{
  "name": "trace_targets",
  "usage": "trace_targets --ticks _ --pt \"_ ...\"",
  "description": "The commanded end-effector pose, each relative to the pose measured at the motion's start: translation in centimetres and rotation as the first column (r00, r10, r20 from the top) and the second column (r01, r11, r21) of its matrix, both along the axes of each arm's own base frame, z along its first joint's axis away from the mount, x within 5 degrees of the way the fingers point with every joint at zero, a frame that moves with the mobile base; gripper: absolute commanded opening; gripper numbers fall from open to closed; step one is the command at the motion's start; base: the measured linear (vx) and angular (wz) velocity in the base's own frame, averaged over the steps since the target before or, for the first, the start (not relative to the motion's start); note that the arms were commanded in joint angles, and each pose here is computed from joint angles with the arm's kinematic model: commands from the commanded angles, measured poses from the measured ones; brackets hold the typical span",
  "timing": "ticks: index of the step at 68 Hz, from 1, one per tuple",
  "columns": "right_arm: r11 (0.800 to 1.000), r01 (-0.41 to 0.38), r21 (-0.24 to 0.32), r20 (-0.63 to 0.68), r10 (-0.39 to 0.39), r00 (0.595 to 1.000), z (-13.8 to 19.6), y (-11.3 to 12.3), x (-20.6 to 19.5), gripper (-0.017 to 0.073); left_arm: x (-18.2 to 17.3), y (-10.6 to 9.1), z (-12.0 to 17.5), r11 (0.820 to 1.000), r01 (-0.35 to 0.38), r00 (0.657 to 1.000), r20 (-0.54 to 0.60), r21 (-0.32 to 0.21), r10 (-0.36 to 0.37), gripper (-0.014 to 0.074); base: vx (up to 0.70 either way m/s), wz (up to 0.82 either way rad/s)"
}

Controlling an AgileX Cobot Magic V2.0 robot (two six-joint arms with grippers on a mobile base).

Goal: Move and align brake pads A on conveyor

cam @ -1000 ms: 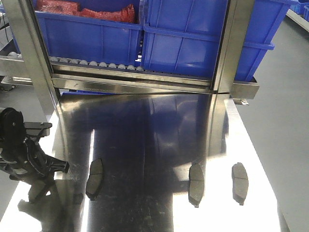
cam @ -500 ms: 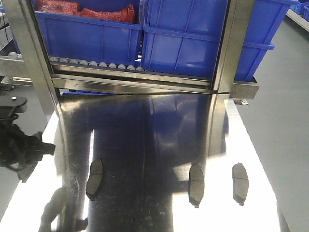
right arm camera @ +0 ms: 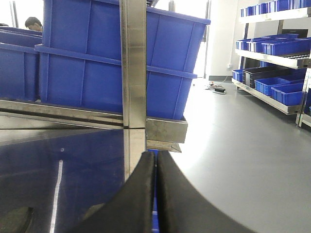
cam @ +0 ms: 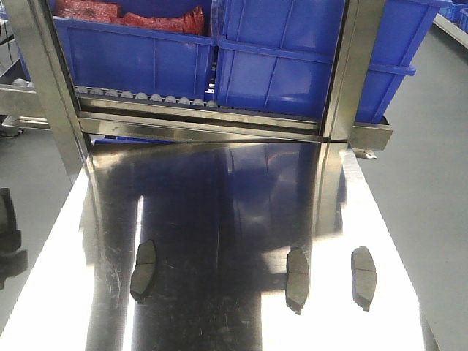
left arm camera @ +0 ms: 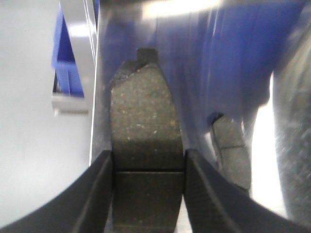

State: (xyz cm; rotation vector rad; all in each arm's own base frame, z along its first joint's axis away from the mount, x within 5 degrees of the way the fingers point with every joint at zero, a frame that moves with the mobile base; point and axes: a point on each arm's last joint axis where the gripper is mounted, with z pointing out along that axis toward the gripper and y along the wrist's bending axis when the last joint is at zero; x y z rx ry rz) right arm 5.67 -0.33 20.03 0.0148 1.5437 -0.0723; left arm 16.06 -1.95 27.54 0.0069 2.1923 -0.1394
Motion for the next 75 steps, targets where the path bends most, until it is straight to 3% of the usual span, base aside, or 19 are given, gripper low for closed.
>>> trace_targets --ticks 1,13,24,75 --pt "1.0 0.002 -0.017 0.07 0.0 0.998 0.3 0.0 -0.1 -0.0012 -1.1 0.1 2.0 0.999 -0.006 0.976 0.219 -0.05 0.017 -0.0008 0.0 0.0" --pt "1.0 0.002 -0.017 0.07 0.0 0.998 0.3 0.0 -0.1 -0.0012 -3.6 0.4 1.4 0.997 -0.003 0.937 0.347 -0.073 0.028 -0.0008 0.0 0.0" --pt "1.0 0.002 -0.017 0.07 0.0 0.998 0.3 0.0 -0.1 -0.0012 -4.7 0.6 0.7 0.997 -0.001 0.928 0.372 -0.076 0.029 -0.0007 0.0 0.0" --pt "1.0 0.001 -0.017 0.072 0.0 0.997 0.3 0.0 -0.1 -0.0012 -4.9 0.6 0.7 0.997 -0.001 0.929 0.37 -0.076 0.029 -0.0006 0.0 0.0"
